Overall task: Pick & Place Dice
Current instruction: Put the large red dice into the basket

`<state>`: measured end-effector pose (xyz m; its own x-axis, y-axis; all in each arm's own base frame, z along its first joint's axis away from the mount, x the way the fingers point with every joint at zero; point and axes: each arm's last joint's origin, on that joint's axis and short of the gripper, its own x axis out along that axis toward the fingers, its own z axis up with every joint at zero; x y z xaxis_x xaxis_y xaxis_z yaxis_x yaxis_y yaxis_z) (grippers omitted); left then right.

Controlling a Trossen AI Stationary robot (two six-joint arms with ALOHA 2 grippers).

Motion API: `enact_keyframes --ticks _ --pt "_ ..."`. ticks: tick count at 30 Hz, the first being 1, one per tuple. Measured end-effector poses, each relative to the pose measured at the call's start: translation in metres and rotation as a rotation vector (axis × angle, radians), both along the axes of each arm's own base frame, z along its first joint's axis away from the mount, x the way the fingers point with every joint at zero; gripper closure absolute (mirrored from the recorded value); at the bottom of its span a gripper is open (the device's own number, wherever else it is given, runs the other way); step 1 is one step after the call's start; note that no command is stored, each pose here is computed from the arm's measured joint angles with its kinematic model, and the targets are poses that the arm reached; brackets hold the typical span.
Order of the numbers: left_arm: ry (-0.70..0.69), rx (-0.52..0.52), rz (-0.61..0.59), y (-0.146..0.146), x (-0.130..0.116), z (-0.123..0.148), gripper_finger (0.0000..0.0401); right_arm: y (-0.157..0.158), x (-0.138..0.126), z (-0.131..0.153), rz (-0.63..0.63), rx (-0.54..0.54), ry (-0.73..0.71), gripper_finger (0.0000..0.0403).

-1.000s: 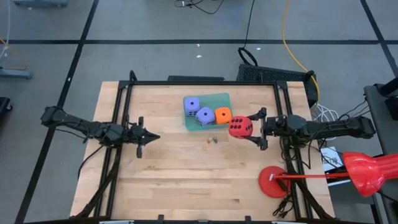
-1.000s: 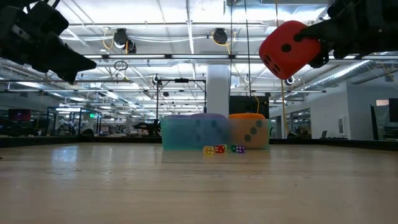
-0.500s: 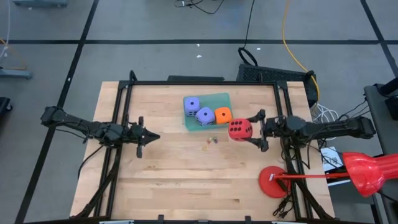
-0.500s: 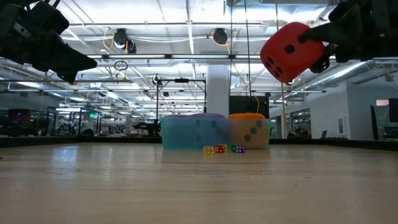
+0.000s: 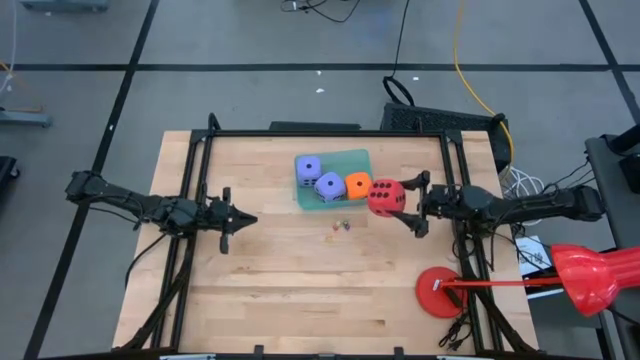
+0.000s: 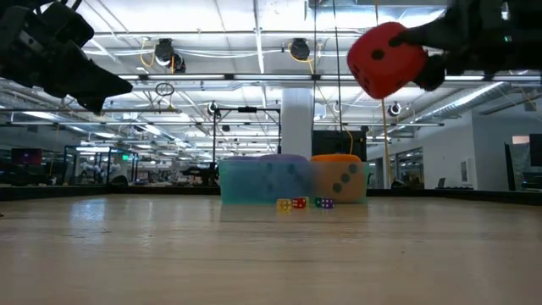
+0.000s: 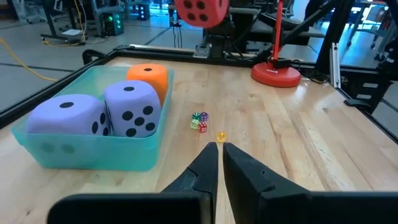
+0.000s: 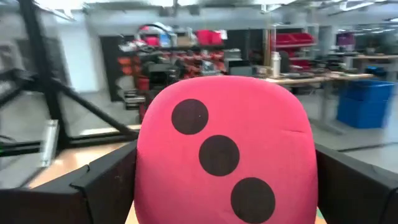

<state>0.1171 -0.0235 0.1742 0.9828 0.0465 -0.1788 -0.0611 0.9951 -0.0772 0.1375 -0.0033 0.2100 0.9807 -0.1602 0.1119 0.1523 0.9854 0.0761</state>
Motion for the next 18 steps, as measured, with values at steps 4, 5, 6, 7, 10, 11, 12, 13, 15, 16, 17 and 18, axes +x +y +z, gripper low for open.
enact_keyframes --ticks 4,5,6,7,10,11,12,13,15,16,17,18 --pt "-0.020 0.000 0.005 0.000 0.000 0.002 0.0364 -0.004 0.020 0.019 -0.126 -0.015 0.152 0.0010" --pt "-0.028 -0.002 0.007 0.000 0.000 0.003 0.0364 -0.006 0.026 0.024 -0.157 -0.012 0.202 0.0010" --pt "-0.034 -0.003 0.008 0.000 0.001 0.003 0.0364 -0.009 0.032 0.030 -0.183 -0.001 0.239 0.0010" --pt "-0.038 -0.004 0.008 0.000 0.001 0.004 0.0364 -0.013 0.040 0.037 -0.213 0.011 0.278 0.0010" --pt "-0.039 -0.002 0.007 0.000 0.001 0.004 0.0364 -0.028 0.062 0.048 -0.290 0.036 0.422 0.0010" --pt "-0.039 -0.002 0.007 0.000 0.001 0.004 0.0364 -0.034 0.069 0.051 -0.314 0.041 0.461 0.0010" --pt "-0.040 -0.005 0.008 0.000 0.001 0.004 0.0364 -0.041 0.077 0.053 -0.336 0.045 0.488 0.0010" --pt "-0.040 -0.005 0.008 0.000 0.001 0.004 0.0364 -0.048 0.085 0.056 -0.361 0.051 0.514 0.0010" --pt "-0.038 -0.005 0.008 0.000 0.001 0.004 0.0364 -0.064 0.098 0.060 -0.393 0.068 0.558 0.0010" --pt "-0.035 -0.004 0.008 0.000 0.001 0.003 0.0364 -0.071 0.105 0.059 -0.397 0.081 0.586 0.0010" --pt "-0.032 -0.004 0.008 0.000 0.001 0.003 0.0364 -0.079 0.111 0.058 -0.399 0.093 0.613 0.0010" --pt "-0.029 -0.003 0.008 0.000 0.001 0.003 0.0364 -0.085 0.118 0.055 -0.401 0.103 0.632 0.0010"
